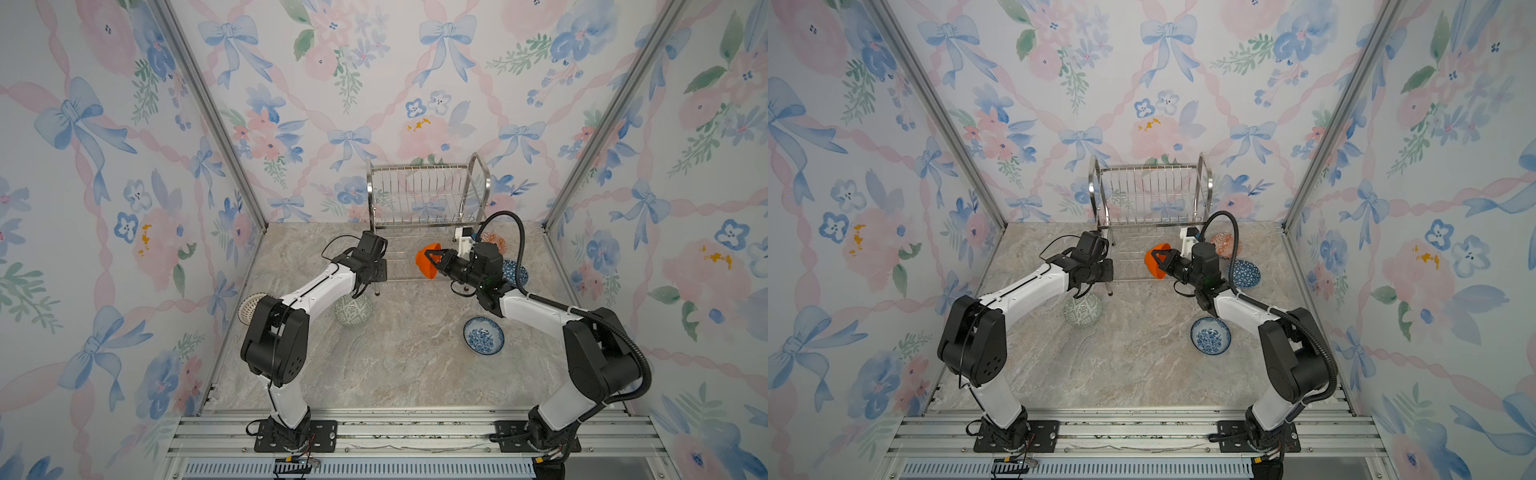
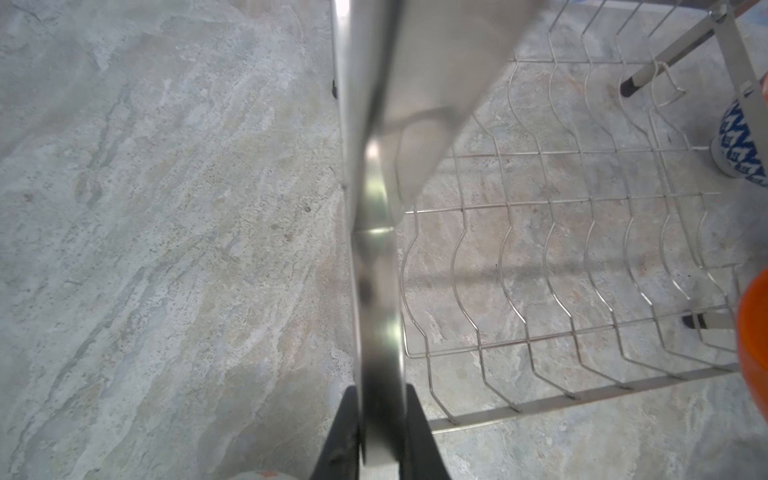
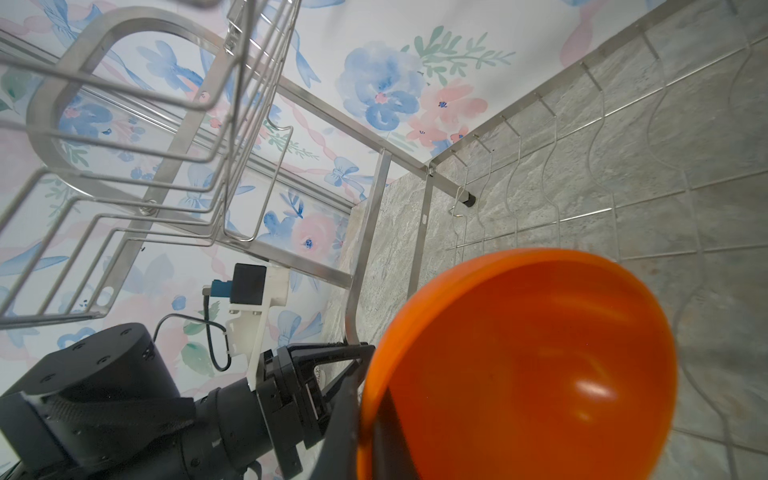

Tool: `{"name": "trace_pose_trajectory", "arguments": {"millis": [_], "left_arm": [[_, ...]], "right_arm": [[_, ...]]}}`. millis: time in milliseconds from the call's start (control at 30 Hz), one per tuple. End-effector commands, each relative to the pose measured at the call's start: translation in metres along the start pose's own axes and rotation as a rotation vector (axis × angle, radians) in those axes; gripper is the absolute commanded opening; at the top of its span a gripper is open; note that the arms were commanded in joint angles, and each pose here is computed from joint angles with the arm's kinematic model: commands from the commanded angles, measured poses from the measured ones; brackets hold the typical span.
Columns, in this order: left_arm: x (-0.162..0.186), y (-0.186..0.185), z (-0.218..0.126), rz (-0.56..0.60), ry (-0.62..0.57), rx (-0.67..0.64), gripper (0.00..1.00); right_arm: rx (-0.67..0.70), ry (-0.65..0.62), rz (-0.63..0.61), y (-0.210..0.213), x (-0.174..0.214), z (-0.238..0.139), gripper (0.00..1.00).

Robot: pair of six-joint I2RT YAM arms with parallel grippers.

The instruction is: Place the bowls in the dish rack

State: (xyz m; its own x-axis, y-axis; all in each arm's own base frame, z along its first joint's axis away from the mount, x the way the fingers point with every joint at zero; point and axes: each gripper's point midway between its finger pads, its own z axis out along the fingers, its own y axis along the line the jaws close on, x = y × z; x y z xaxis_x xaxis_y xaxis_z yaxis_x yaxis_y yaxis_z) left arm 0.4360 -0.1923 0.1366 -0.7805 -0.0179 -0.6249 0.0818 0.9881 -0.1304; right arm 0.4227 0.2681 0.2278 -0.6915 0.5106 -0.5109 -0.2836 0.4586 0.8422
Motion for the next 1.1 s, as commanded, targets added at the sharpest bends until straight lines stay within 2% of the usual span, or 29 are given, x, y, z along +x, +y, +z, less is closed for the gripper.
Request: {"name": "trace_pose_trajectory", "arguments": {"millis": [0,100,567,1067], "left_arm": [[0.009,-0.009,0.006,0.092,0.065,0.065,0.04],[0.011,-0.009,0.009,0.095,0.076,0.073,0.0],[0.021,-0.003,0.013,0.136,0.105,0.084,0.0],[0.028,-0.001,0.015,0.185,0.118,0.082,0.0]], "right_arm": [[-0.129,-0.036,-0.056,0.036,-0.004,-0.01,0.0],[-0.165,-0.04,-0.016,0.033,0.001,-0.007,0.0],[-0.259,-0.05,0.08,0.024,0.014,0.024,0.0],[-0.293,-0.03,0.075,0.025,0.014,0.059,0.0]]}}
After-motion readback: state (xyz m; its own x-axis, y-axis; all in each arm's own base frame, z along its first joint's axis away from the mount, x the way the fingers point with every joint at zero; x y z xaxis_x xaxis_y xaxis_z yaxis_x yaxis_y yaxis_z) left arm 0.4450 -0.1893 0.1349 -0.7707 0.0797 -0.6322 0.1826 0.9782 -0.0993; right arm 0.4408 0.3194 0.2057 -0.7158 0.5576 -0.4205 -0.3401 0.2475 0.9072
